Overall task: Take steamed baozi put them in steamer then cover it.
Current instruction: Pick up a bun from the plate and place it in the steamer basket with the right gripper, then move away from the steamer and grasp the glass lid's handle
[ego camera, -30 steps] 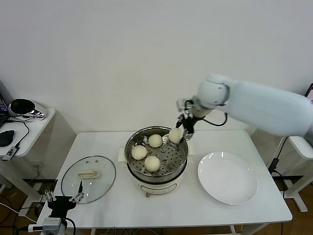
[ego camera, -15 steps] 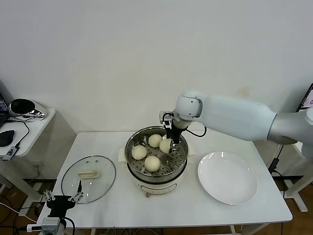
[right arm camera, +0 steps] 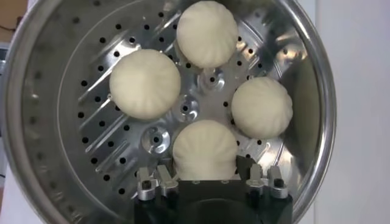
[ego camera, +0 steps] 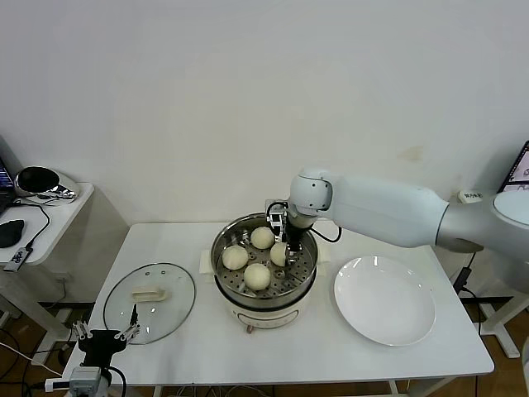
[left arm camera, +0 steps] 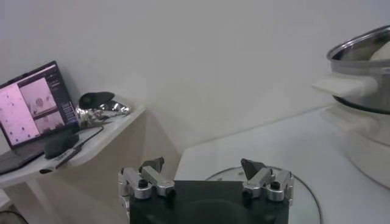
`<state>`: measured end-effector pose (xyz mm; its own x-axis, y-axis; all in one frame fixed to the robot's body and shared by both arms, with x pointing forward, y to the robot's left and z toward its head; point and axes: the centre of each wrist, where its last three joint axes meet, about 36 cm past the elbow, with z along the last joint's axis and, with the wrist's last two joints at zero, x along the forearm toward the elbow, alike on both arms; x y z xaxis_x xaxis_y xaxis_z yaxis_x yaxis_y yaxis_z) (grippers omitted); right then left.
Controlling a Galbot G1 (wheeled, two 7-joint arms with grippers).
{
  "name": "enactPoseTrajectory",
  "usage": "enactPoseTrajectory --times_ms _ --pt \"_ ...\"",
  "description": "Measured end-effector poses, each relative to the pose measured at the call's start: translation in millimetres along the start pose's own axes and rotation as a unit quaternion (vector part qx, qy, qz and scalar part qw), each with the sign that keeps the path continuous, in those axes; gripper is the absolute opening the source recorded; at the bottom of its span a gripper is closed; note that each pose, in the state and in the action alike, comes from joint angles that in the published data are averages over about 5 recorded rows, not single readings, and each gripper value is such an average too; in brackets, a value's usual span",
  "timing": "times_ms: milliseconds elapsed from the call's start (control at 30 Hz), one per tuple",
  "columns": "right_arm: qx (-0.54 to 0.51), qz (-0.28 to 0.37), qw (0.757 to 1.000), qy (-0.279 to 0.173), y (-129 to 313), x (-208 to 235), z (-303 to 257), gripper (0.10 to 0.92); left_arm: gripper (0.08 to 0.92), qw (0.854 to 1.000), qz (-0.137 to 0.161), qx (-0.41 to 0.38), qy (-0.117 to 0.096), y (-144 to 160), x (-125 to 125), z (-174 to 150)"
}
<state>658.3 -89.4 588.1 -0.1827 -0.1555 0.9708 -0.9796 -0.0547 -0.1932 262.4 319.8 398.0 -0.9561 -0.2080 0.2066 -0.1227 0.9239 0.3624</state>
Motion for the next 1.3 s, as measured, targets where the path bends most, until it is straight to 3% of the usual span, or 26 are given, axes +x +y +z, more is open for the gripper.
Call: enactPoseTrajectory --times_ms 100,367,667,833,1000,1300 --pt "-0.006 0.002 1.0 0.002 0.5 0.5 0.5 0.652 0.823 1.0 0.0 0.0 0.0 0.1 -0.3 -0.2" --pt "-0.019 0.007 1.0 -0.001 1.0 12.7 5.1 0.812 0.823 1.0 0.001 -0.002 -0.002 1.2 -0.5 -1.2" --pt "-0.04 0.017 0.998 -0.033 10.8 43.8 30.7 0.823 0.823 1.0 0.007 -0.003 -0.006 0.8 -2.2 -3.0" --pt "-0.066 0.038 0.993 -0.087 33.7 53.3 58.1 0.823 0.823 1.0 0.012 -0.002 -0.007 -1.4 -4.5 -2.9" --pt "-0.096 0.096 0.976 -0.171 67.6 48.6 98.3 0.823 0.823 1.0 0.017 -0.002 -0.008 -3.6 -6.5 -1.2" --pt "-0.155 0.236 0.903 -0.325 133.4 9.1 161.6 0.823 0.823 1.0 0.023 0.002 -0.009 -9.6 -6.0 3.0"
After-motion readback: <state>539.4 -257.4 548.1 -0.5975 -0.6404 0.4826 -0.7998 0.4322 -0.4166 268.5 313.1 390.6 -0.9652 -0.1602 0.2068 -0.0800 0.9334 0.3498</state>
